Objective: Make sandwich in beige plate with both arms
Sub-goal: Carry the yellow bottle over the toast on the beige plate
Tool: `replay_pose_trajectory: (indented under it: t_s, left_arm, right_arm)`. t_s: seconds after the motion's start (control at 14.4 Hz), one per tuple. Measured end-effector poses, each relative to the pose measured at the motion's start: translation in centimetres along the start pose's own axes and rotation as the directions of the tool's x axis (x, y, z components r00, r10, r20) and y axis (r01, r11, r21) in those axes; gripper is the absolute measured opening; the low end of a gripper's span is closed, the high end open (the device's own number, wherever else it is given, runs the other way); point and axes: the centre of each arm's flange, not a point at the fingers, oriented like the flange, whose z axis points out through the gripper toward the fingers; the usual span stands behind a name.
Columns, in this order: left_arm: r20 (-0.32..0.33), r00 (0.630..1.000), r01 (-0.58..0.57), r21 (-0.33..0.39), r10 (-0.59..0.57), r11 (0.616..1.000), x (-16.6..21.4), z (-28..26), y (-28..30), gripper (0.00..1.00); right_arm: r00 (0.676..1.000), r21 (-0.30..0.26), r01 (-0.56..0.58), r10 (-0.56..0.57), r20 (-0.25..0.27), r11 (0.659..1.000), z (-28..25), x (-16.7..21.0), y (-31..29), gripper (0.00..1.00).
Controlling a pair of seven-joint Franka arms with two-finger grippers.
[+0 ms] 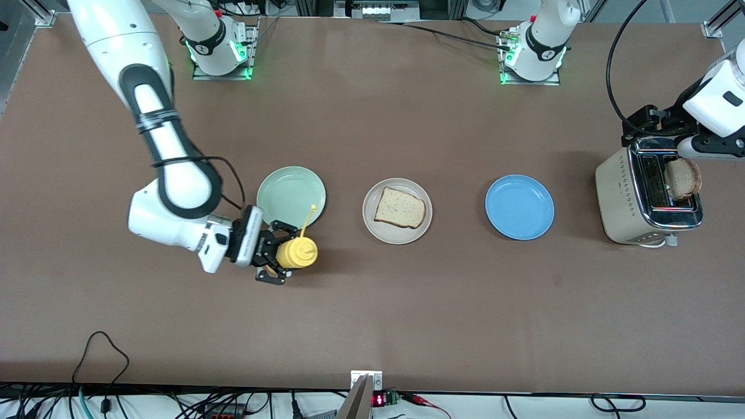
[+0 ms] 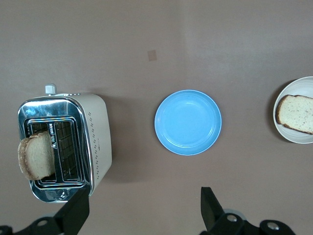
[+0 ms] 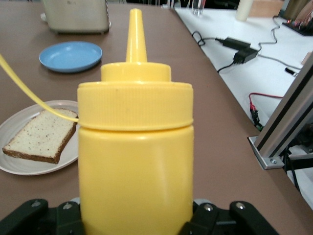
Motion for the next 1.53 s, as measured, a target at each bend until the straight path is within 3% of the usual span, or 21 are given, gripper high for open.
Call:
replay_pose_trajectory:
  t_s: [0.14,0.63,0.9,1.18,1.53]
  left_arm:
    - [0.0,1.0,0.0,0.0,0.0,1.0,0.0,0.0,0.0,1.0]
    - [0.0,1.0,0.0,0.0,0.0,1.0,0.0,0.0,0.0,1.0]
    - [0.0,1.0,0.0,0.0,0.0,1.0,0.0,0.0,0.0,1.0]
    - [0.0,1.0,0.0,0.0,0.0,1.0,0.0,0.0,0.0,1.0]
    - [0.0,1.0,-0.001,0.0,0.001,1.0,0.0,0.0,0.1,1.0]
  right_arm:
    - [0.995,-0.016,0.037,-0.035,0.098,0.999,1.5,1.7,-0.8,0.43]
    - [0.945,0.003,0.113,-0.108,0.309,0.994,5.6,6.5,-4.0,0.43]
    - [0.867,0.026,0.183,-0.173,0.467,0.983,8.4,8.6,-6.6,0.43]
    - [0.801,0.039,0.239,-0.22,0.557,0.97,11.4,10.3,-9.6,0.43]
    - [0.682,0.052,0.305,-0.256,0.685,0.951,14.0,12.2,-13.2,0.43]
